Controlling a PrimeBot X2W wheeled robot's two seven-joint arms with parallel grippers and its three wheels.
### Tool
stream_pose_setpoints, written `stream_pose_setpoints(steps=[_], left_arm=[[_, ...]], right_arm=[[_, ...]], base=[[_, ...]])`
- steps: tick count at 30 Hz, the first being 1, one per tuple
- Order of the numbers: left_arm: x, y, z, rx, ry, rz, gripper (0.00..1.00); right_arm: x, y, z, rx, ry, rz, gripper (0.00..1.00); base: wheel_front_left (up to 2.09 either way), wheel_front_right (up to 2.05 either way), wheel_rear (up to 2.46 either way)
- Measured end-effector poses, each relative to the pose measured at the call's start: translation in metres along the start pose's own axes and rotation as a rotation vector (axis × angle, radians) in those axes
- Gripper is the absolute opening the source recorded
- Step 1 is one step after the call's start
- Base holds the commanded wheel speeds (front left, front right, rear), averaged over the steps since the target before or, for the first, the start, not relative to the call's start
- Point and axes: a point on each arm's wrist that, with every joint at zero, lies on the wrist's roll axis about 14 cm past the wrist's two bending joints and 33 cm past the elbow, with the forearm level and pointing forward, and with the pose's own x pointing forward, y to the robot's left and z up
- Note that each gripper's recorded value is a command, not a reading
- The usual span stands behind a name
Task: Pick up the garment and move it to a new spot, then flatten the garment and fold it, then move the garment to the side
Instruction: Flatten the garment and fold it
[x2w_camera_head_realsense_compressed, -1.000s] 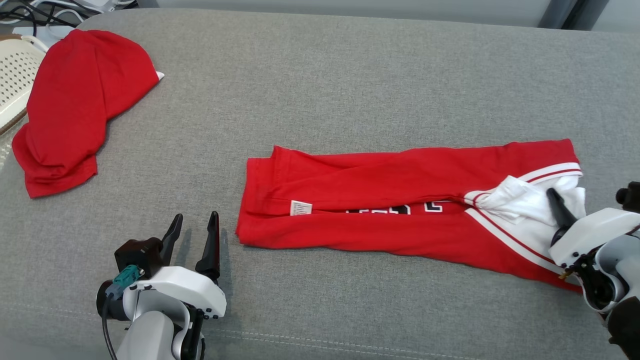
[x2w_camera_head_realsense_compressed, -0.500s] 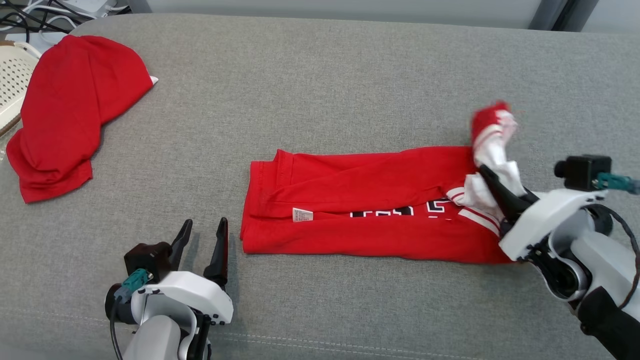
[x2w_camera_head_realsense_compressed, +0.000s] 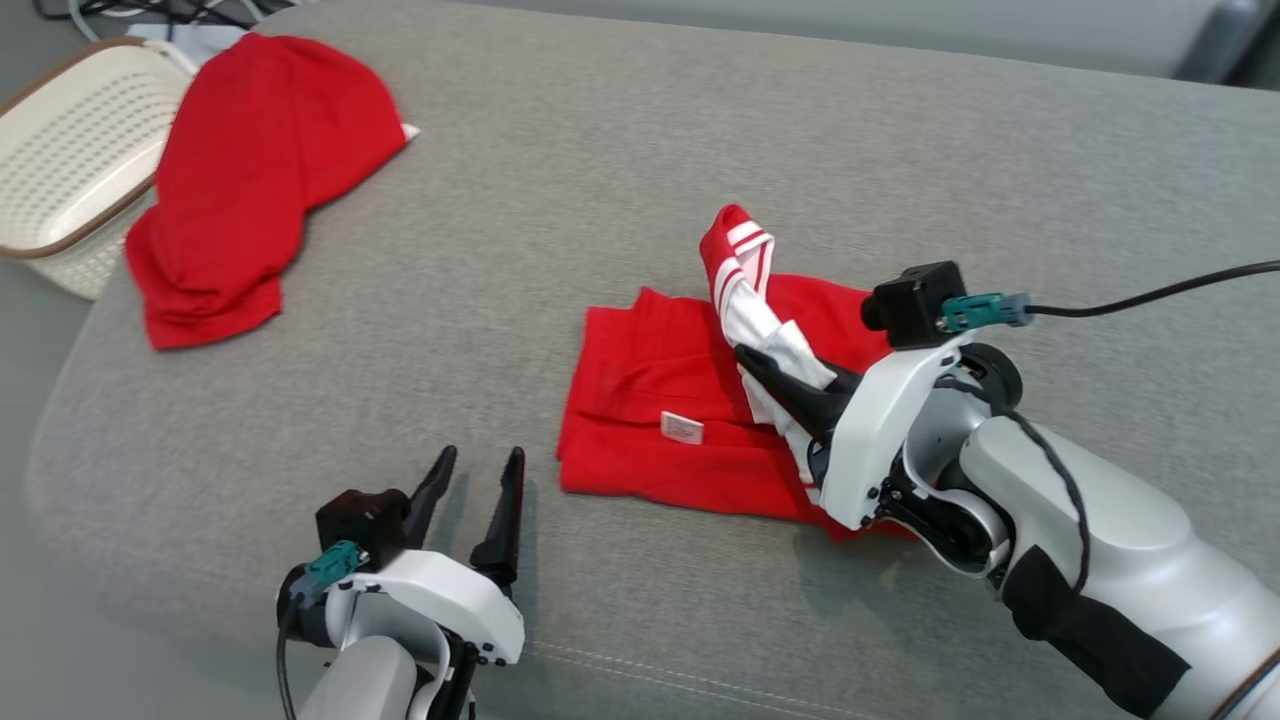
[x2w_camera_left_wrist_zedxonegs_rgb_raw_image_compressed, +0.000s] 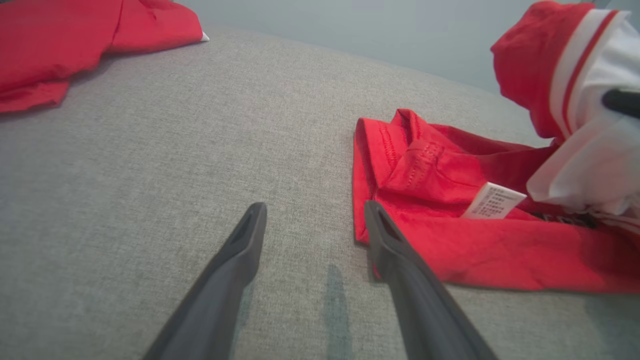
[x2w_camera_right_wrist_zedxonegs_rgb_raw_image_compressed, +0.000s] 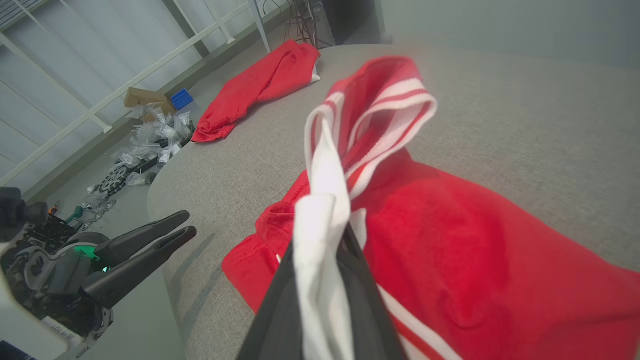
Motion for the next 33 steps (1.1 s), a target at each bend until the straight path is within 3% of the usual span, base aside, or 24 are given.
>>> stream_pose_setpoints(steps=[15,16,17,23,26,30,33], left_arm=[[-0.045,0.038,-0.002,-0.057,-0.014,0.142,1.0],[-0.047,0.039,-0.002,-0.059,-0.015,0.149,1.0],[-0.048,0.041,-0.002,-0.058,-0.016,0.156,1.0],[-0.053,0.05,0.0,-0.073,-0.025,0.191,1.0],[-0.05,0.049,0.001,-0.077,-0.03,0.191,1.0],[-0.044,0.043,0.003,-0.061,-0.03,0.167,1.0],[-0.038,0.034,0.004,-0.048,-0.031,0.138,1.0]], right_arm=[[0.07,0.035,-0.032,-0.04,0.12,0.09,0.02],[0.073,0.036,-0.034,-0.04,0.127,0.092,0.24],[0.077,0.036,-0.034,-0.035,0.126,0.087,1.0],[0.091,0.04,-0.005,-0.006,0.007,0.085,1.0],[0.085,0.035,0.028,0.048,-0.133,0.072,1.0],[0.06,-0.016,0.077,0.078,-0.289,-0.049,1.0],[0.028,-0.065,0.091,0.089,-0.348,-0.176,1.0]], base=[[0.0,0.0,0.0],[0.0,0.0,0.0],[0.0,0.0,0.0],[0.0,0.0,0.0],[0.0,0.0,0.0],[0.0,0.0,0.0],[0.0,0.0,0.0]])
